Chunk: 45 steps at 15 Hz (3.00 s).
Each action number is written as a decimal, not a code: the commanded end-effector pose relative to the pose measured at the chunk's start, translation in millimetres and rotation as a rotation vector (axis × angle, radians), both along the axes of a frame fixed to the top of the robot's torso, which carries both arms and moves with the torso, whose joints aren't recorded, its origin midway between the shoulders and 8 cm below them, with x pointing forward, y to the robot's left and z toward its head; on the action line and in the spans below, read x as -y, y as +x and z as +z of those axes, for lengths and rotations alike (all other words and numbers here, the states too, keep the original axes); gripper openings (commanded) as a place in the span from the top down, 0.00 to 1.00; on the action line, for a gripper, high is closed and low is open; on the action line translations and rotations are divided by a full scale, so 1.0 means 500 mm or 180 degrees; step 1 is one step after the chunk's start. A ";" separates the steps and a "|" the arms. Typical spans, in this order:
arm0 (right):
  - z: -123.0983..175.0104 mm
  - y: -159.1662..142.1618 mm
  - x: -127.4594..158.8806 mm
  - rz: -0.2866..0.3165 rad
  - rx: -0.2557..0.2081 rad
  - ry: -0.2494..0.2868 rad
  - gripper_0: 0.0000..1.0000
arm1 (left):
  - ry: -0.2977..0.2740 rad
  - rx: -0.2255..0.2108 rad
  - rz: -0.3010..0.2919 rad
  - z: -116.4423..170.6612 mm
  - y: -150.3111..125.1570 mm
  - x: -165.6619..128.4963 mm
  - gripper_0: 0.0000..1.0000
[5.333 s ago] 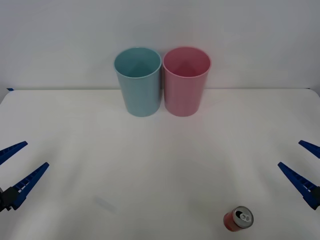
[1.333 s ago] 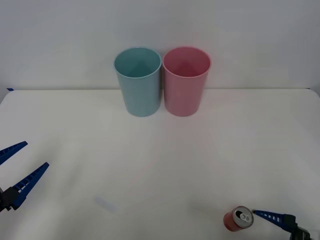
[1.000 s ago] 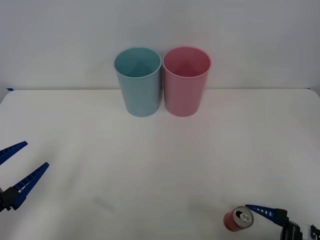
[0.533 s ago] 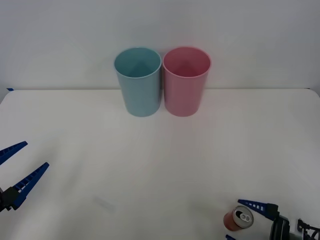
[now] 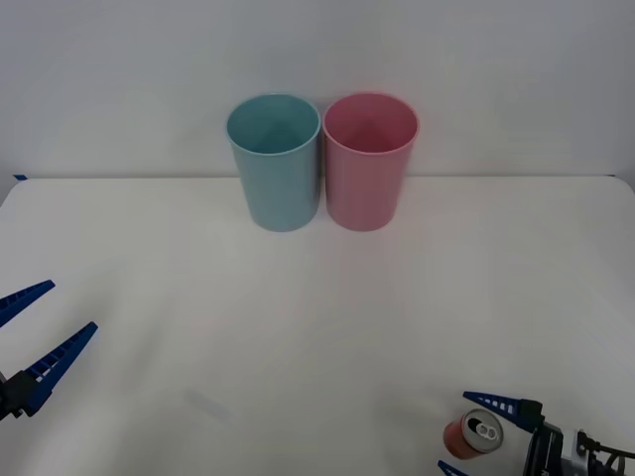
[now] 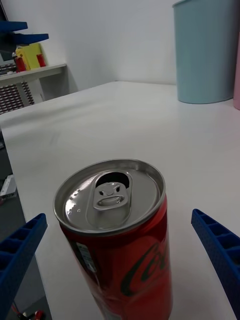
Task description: Grasp the object on the table and drop it into the matching bin: aluminum can to the light blue bin, PET bottle to the pink bin.
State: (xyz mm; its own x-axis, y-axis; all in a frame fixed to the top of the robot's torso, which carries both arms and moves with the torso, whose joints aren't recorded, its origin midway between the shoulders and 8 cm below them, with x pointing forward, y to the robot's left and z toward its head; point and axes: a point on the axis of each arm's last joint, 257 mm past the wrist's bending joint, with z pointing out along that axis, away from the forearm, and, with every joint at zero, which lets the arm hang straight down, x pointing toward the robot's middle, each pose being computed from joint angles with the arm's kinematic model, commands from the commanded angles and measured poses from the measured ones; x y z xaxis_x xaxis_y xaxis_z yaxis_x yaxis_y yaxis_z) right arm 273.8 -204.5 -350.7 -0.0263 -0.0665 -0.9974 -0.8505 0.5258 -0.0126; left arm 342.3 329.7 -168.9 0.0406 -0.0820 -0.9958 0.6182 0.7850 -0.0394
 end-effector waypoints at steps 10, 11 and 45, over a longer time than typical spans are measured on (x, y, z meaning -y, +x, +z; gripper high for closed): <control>-0.002 -0.003 0.000 0.0003 0.0021 -0.0019 1.00 | 0.0000 0.0000 0.0000 0.000 0.000 0.000 0.00; -0.002 -0.003 0.000 -0.0001 0.0016 -0.0019 1.00 | 0.0000 0.0000 0.0000 0.000 0.000 0.000 0.00; 0.422 0.169 -0.079 -0.0253 0.0402 0.0700 1.00 | 0.0000 0.0000 0.0000 0.000 0.000 0.000 0.00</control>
State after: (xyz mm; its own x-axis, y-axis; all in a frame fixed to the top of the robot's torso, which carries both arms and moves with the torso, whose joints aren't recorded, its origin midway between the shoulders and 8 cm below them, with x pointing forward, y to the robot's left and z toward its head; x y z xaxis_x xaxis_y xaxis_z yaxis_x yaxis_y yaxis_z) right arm 356.5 -166.9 -146.7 0.0902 0.1472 -0.9850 -0.8073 0.5900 0.0142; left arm 342.2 329.7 -168.9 0.0406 -0.0821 -0.9958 0.6182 0.7850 -0.0395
